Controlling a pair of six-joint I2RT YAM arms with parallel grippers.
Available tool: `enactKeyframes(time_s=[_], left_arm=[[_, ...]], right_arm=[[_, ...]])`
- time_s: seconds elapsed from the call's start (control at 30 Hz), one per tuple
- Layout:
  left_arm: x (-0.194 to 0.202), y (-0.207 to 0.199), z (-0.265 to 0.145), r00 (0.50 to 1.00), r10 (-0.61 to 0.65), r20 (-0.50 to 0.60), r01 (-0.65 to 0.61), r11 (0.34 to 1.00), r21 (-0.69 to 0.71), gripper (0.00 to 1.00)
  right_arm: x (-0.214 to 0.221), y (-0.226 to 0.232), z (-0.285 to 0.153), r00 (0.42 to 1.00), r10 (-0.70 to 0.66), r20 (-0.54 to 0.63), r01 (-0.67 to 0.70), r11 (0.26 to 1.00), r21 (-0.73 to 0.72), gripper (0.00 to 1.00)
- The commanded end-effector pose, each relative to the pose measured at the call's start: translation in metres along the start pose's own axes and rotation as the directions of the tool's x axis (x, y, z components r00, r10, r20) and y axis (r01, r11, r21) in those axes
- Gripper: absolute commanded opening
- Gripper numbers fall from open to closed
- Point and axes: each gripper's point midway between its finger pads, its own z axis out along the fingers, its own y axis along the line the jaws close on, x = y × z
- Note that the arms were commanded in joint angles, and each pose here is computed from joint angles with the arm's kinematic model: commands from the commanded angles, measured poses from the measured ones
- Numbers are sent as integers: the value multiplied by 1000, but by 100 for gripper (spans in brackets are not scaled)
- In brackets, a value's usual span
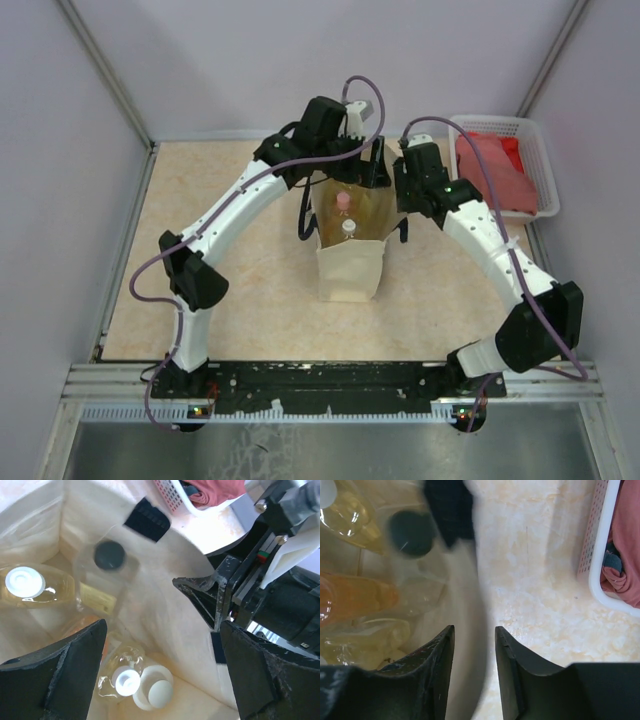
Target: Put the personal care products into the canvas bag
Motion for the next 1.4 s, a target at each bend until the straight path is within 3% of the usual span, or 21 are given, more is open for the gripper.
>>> enactKeyframes(time_s=[0.0, 0.4, 0.57, 0.77, 0.9, 0.97, 1.07, 1.37], left_arm=[[-29, -29, -24, 995, 21, 97, -29, 996, 83, 100], [-42, -19, -54, 984, 64, 166, -64, 998, -9, 100], [-41, -8, -65, 983, 79, 166, -69, 996, -64, 100], [-28, 33, -90, 985, 56, 164, -25, 983, -183, 100], [-9, 74, -109, 987, 16, 160, 31, 958, -285, 100], [-1, 89, -119, 987, -2, 163, 53, 948, -314, 100], [6, 105, -134, 984, -21, 179, 83, 935, -345, 100], [23, 121, -137, 985, -54, 166, 111, 927, -358, 100]], right_arm=[[-35, 3, -12, 994, 41, 106, -38, 999, -28, 38], [-38, 6, -7, 994, 33, 103, -29, 999, -36, 33], [-38, 8, -7, 994, 34, 100, -29, 999, -45, 26], [-36, 8, -7, 995, 33, 92, -28, 998, -49, 34], [-36, 10, -7, 995, 32, 90, -27, 998, -56, 34], [-38, 12, -9, 995, 37, 95, -30, 997, -73, 25], [-44, 20, -12, 994, 49, 101, -38, 993, -109, 1], [-34, 35, -44, 996, 30, 82, -17, 988, -154, 0]])
